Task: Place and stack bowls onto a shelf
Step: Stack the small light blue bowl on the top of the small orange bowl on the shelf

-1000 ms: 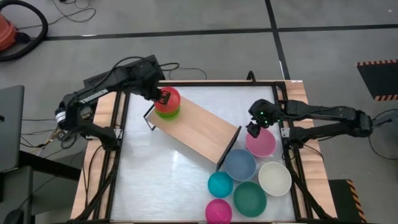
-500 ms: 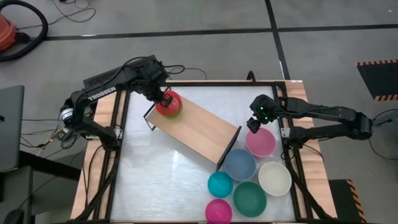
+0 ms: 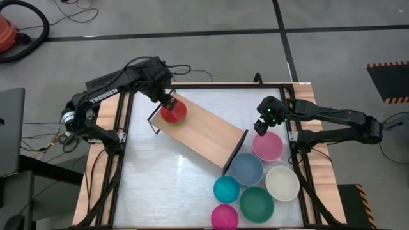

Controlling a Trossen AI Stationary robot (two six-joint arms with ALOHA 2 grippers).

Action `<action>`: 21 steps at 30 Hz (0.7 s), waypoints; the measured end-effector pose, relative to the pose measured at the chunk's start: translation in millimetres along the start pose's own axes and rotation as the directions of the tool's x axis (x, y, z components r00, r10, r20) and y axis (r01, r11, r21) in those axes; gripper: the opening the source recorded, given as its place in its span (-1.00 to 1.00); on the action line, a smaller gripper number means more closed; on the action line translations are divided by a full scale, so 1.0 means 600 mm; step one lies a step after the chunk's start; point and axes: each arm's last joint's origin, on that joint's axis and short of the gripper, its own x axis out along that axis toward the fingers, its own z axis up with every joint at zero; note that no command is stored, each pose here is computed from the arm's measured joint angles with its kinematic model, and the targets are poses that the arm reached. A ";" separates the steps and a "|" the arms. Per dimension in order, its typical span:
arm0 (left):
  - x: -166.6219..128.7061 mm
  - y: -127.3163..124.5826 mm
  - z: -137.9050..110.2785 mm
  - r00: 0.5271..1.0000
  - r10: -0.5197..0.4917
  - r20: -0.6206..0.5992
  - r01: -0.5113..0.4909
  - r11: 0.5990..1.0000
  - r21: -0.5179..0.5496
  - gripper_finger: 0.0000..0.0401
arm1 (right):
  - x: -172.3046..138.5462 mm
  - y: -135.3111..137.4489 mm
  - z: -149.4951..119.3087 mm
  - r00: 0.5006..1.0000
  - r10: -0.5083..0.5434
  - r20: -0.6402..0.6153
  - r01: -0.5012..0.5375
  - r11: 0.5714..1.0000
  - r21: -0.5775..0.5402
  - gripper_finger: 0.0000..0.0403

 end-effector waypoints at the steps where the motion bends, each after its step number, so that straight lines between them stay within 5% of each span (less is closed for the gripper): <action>1: -0.006 0.000 0.002 1.000 -0.006 0.007 0.006 1.000 -0.001 -0.13 | 0.000 0.000 0.000 1.000 0.000 0.000 0.000 1.000 0.000 0.42; 8: -0.083 -0.010 0.017 0.993 -0.066 0.101 0.061 0.997 0.046 -0.02 | -0.001 -0.005 -0.013 0.996 -0.031 -0.081 0.033 0.999 0.024 0.42; 12: -0.144 -0.036 0.019 0.964 -0.187 0.192 0.166 0.979 0.118 -0.03 | -0.003 -0.006 -0.027 0.986 -0.051 -0.157 0.062 0.996 0.067 0.42; 17: -0.198 -0.112 -0.016 0.890 -0.418 0.182 0.334 0.869 0.365 -0.04 | -0.005 0.005 -0.036 0.981 -0.034 -0.192 0.043 0.998 0.040 0.42; 21: -0.209 -0.185 -0.082 0.872 -0.484 0.077 0.377 0.763 0.526 -0.04 | -0.006 0.014 -0.040 0.980 -0.021 -0.197 0.025 1.000 0.017 0.42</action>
